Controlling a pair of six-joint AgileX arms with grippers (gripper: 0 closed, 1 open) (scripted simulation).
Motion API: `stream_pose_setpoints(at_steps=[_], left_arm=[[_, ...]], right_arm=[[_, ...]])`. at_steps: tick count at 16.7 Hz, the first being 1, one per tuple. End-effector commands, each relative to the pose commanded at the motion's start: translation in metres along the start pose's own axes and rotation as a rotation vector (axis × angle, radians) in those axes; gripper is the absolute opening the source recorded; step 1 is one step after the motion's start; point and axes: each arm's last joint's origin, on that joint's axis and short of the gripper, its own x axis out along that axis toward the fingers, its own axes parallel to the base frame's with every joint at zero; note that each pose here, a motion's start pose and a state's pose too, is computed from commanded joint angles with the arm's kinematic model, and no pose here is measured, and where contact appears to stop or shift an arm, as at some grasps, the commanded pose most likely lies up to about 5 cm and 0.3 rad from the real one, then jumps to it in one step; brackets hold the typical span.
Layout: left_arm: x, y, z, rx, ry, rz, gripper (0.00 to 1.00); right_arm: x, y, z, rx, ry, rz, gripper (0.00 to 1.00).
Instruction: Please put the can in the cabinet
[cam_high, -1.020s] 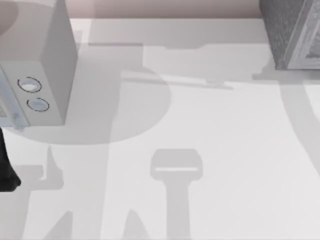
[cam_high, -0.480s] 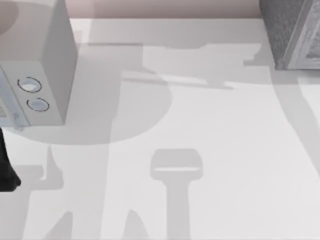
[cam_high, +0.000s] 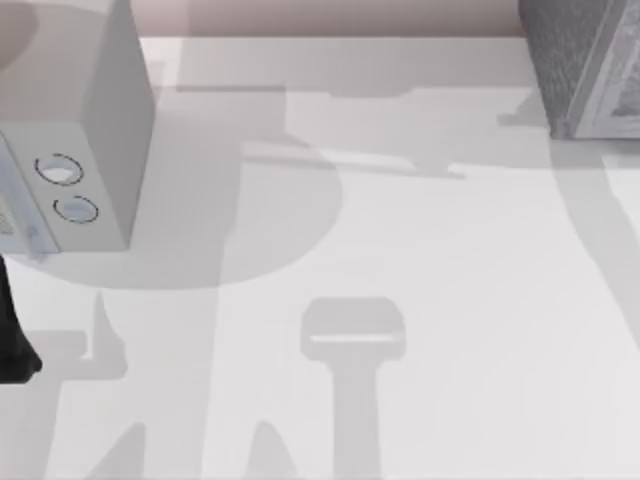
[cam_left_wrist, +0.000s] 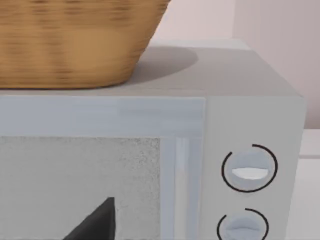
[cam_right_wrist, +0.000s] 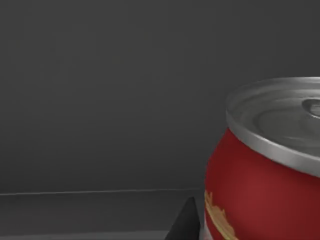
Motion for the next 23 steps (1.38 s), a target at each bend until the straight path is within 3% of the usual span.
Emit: stream_pose_setpoints(at_steps=[6, 15, 23], left_arm=[[0.000, 0.000, 0.000, 0.000, 0.000, 0.000, 1.00], [0.000, 0.000, 0.000, 0.000, 0.000, 0.000, 1.00], [0.000, 0.000, 0.000, 0.000, 0.000, 0.000, 1.00]], right_arm=[[0.028, 0.005, 0.018, -0.003, -0.019, 0.015, 0.00], [0.114, 0.026, -0.007, -0.001, 0.110, 0.077, 0.00], [0.150, 0.022, -0.014, 0.000, 0.095, 0.067, 0.00]])
